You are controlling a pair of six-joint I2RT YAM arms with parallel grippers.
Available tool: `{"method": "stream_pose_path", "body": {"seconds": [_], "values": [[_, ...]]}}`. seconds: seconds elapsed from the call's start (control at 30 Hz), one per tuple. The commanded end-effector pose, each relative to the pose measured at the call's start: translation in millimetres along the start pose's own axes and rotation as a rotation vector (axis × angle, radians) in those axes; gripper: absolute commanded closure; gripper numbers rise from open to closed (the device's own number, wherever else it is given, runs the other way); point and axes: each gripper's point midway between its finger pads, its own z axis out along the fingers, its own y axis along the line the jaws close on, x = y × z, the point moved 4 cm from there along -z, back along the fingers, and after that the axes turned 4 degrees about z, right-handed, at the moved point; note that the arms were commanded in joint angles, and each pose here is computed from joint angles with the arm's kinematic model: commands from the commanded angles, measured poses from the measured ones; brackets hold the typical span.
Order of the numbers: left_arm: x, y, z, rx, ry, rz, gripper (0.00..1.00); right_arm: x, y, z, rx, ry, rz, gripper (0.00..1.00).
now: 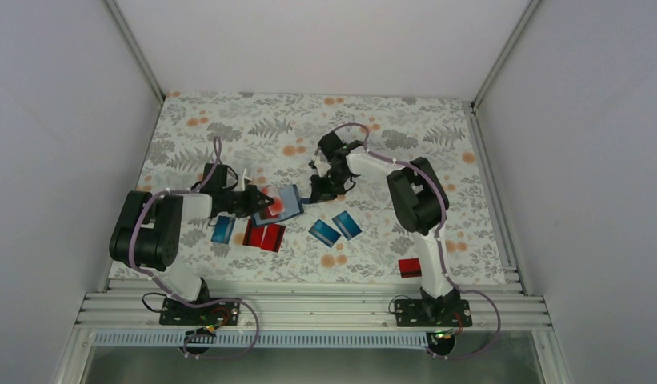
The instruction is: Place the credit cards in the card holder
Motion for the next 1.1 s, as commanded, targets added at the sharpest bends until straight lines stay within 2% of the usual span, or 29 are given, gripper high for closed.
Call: {"method": "stream_pose_path", "body": {"seconds": [0.0, 0.17, 0.4, 0.6, 0.73, 0.97, 1.07], "values": [[5.8, 1.0, 1.6, 0.008, 0.013, -0.001, 0.98, 9.1, -5.5, -2.0, 0.030, 0.023, 0.018, 0.82], [10.6, 7.5, 2.1, -0.025, 0.030, 0.003, 0.98, 0.3, 24.9, -34.2, -0.077, -0.038, -0.081, 0.60], [9.6, 9.7, 2.6, -0.045, 0.048, 0.023, 0.98, -3.3, 48.3, -47.4, -0.170, -0.060, -0.146, 0.44], [9.4, 7.1, 0.4, -0.050, 0.051, 0.025, 0.97, -13.4, 49.4, -32.4, -0.117, -0.057, -0.147, 0.46], [10.8, 8.2, -0.4, -0.062, 0.053, 0.025, 0.98, -21.0, 43.5, -25.1, -0.032, -0.075, -0.136, 0.55], [12.7, 10.7, 0.0, -0.066, 0.052, 0.018, 0.98, -16.0, 73.0, -13.1, -0.112, -0.071, -0.218, 0.71], [12.2, 10.4, -0.3, -0.068, 0.048, 0.020, 0.98, -12.7, 72.2, 1.4, -0.109, -0.056, -0.210, 0.76]]}}
